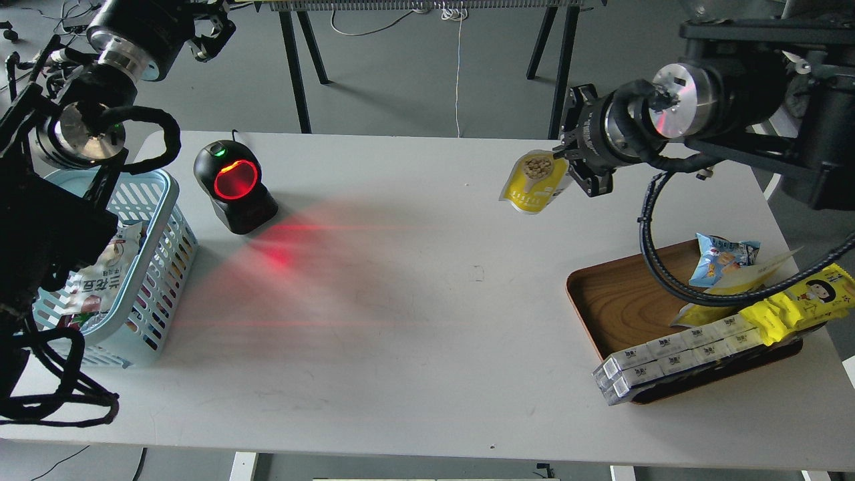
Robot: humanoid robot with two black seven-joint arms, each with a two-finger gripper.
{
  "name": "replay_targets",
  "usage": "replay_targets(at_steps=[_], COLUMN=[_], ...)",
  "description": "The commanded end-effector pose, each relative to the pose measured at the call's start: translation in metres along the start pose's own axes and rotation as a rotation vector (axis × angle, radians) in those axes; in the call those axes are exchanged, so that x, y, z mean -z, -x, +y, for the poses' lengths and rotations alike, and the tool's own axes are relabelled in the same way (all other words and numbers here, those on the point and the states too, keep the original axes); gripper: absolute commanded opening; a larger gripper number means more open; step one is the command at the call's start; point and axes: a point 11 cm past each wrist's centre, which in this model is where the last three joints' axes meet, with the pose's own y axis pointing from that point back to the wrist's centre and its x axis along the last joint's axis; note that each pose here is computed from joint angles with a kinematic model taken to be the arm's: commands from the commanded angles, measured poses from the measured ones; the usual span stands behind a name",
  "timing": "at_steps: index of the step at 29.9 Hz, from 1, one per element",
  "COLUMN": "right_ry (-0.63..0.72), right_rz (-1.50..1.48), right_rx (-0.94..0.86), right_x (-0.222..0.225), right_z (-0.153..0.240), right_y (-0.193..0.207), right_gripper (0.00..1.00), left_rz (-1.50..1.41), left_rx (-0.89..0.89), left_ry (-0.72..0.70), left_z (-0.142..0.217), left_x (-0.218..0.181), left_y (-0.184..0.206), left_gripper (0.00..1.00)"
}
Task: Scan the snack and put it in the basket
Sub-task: 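Carry the packet toward the scanner and set it upright on the table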
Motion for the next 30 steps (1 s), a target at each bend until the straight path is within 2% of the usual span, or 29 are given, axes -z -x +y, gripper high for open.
replay_targets(at_steps=[1, 8, 14, 21, 23, 25, 30], right_ry=[0.006, 0.047, 0.097, 0.105, 0.1, 0.096, 0.085], right_rz=[0.038, 0.128, 0.158, 0.163, 0.168, 0.165, 0.164], right_rx=[0.043, 0.11, 0.147, 0.147, 0.142, 0.138, 0.135], right_x=[0.001, -0.015, -0.038, -0.043, -0.042, -0.041, -0.037], right_z=[-0.012, -0.033, -0.047, -0.055, -0.056, -0.057, -0.056], right_y=[0.035, 0.1, 0.127, 0.135, 0.134, 0.133, 0.132], right_gripper=[0.0, 0.0, 0.0, 0.01, 0.07, 0.19, 0.35], left_rz=[-0.002, -0.003, -0.004, -0.004, -0.004, -0.004, -0.004], left_rx=[0.0, 0.001, 0.0, 0.0, 0.0, 0.0, -0.002], left_ry=[-0.001, -0.001, 0.002, 0.002, 0.002, 0.002, 0.002], left_z=[0.0, 0.0, 0.001, 0.001, 0.001, 0.001, 0.001], left_x=[0.0, -0.001, -0.002, -0.002, -0.002, -0.002, -0.002], left_y=[0.0, 0.0, -0.001, -0.001, -0.001, -0.001, -0.001], left_gripper=[1.0, 1.0, 1.0, 1.0, 1.0, 1.0, 1.0])
